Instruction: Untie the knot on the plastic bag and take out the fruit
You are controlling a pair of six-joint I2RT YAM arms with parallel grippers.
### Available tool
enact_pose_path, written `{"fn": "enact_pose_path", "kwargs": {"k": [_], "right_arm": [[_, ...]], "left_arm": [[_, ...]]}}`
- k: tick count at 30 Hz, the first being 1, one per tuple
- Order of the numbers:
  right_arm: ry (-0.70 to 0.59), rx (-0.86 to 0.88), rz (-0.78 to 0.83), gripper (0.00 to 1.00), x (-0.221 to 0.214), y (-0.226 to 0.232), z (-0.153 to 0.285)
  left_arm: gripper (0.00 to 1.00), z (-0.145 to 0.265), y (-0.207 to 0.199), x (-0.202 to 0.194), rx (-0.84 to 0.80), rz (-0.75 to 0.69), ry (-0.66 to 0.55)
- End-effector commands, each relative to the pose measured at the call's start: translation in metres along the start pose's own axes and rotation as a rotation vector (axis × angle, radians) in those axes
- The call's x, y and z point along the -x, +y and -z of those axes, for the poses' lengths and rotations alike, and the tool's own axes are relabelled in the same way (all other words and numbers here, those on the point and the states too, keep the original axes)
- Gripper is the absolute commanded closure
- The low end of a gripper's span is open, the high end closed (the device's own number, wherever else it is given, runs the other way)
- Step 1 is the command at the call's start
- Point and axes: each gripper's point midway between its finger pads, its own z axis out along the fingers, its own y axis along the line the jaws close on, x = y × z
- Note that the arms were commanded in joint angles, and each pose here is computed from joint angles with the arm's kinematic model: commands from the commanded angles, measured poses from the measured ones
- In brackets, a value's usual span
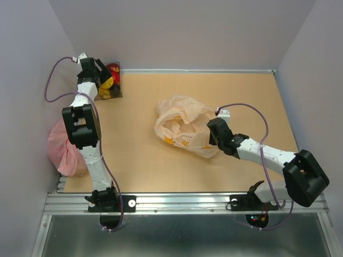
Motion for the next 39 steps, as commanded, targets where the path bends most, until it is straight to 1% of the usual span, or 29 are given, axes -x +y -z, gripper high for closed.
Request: {"fn": "enact_pose_path", "kwargs": {"k": [1,5,6,7,9,10,13,15,16,17,18,19,20,21,23,24,25,26,28,29,30,31,32,33,35,36,37,38,39], "right_arm": [[-0.123,-0.084,-0.054,0.99,0.05,-0.011,0.006],[-0.149,-0.192,-0.108,0.99,0.061,-0.045,0.007],[-0.149,-0.239,-0.134,0.99,0.064,-0.061,0.007],[-0.167,-0.275,-0.153,0.99,0.069,-0.073,0.011],[-0.175,-0.35,-0.198,0.99,0.075,-0.099,0.014],[-0.186,-0.392,-0.212,0.99,0.077,-0.11,0.016],[-0.218,-0.483,-0.276,0.98,0.085,-0.142,0.027],[-0.231,-0.526,-0.31,0.94,0.088,-0.158,0.033],[-0.239,-0.551,-0.317,0.9,0.089,-0.165,0.035],[-0.243,-0.566,-0.321,0.88,0.09,-0.169,0.037],[-0.243,-0.59,-0.325,0.87,0.09,-0.175,0.04],[-0.251,-0.615,-0.327,0.84,0.092,-0.179,0.043],[-0.257,-0.629,-0.337,0.82,0.093,-0.182,0.046],[-0.258,-0.65,-0.339,0.8,0.094,-0.186,0.053],[-0.25,-0.661,-0.345,0.71,0.093,-0.189,0.06],[-0.258,-0.653,-0.355,0.66,0.095,-0.188,0.065],[-0.259,-0.649,-0.362,0.58,0.096,-0.189,0.068],[-0.267,-0.639,-0.372,0.42,0.1,-0.187,0.072],[-0.266,-0.619,-0.383,0.26,0.104,-0.186,0.082],[-0.29,-0.6,-0.396,0.15,0.113,-0.185,0.093],[-0.297,-0.582,-0.395,0.1,0.118,-0.183,0.098],[-0.297,-0.55,-0.395,0.06,0.121,-0.179,0.103],[-0.325,-0.52,-0.407,0.01,0.129,-0.178,0.114],[-0.333,-0.494,-0.391,0.0,0.135,-0.175,0.123],[-0.351,-0.448,-0.38,0.0,0.142,-0.171,0.135],[-0.38,-0.426,-0.374,0.0,0.149,-0.172,0.152],[-0.39,-0.396,-0.37,0.0,0.152,-0.17,0.16],[-0.4,-0.378,-0.366,0.0,0.155,-0.169,0.168],[-0.439,-0.35,-0.381,0.0,0.161,-0.17,0.19]], "left_arm": [[0.01,0.016,-0.019,0.042,-0.059,-0.004,-0.102],[0.01,0.028,-0.017,0.044,-0.053,-0.017,-0.105],[0.01,0.032,-0.018,0.043,-0.056,-0.018,-0.101],[0.01,0.044,-0.022,0.052,-0.069,-0.014,-0.118],[0.01,0.055,-0.021,0.051,-0.068,-0.013,-0.113],[0.01,0.071,-0.025,0.061,-0.077,-0.01,-0.136],[0.01,0.105,-0.024,0.06,-0.069,-0.003,-0.113],[0.01,0.12,-0.017,0.051,-0.051,-0.005,-0.09],[0.01,0.144,-0.021,0.059,-0.064,-0.005,-0.108],[0.01,0.154,-0.019,0.057,-0.063,-0.008,-0.107],[0.01,0.161,-0.012,0.047,-0.052,-0.018,-0.087],[0.01,0.184,-0.014,0.054,-0.062,-0.02,-0.109],[0.01,0.194,-0.014,0.054,-0.066,-0.024,-0.114],[0.01,0.214,-0.014,0.056,-0.077,-0.03,-0.136],[0.01,0.232,-0.015,0.053,-0.098,-0.031,-0.153],[0.01,0.255,-0.021,0.061,-0.129,-0.027,-0.202],[0.01,0.265,-0.025,0.064,-0.148,-0.027,-0.224],[0.01,0.275,-0.037,0.061,-0.183,-0.039,-0.232],[0.01,0.3,-0.051,0.065,-0.227,-0.064,-0.263],[0.01,0.311,-0.061,0.061,-0.258,-0.102,-0.251],[0.01,0.319,-0.063,0.061,-0.268,-0.117,-0.256],[0.01,0.336,-0.065,0.066,-0.285,-0.128,-0.281],[0.01,0.347,-0.066,0.063,-0.309,-0.148,-0.272],[0.01,0.368,-0.065,0.069,-0.325,-0.151,-0.311],[0.01,0.391,-0.058,0.071,-0.325,-0.155,-0.347],[0.01,0.397,-0.049,0.071,-0.294,-0.159,-0.373],[0.01,0.423,-0.042,0.076,-0.301,-0.147,-0.429],[0.01,0.433,-0.035,0.075,-0.287,-0.134,-0.449],[0.01,0.453,-0.021,0.074,-0.264,-0.108,-0.504]]}}
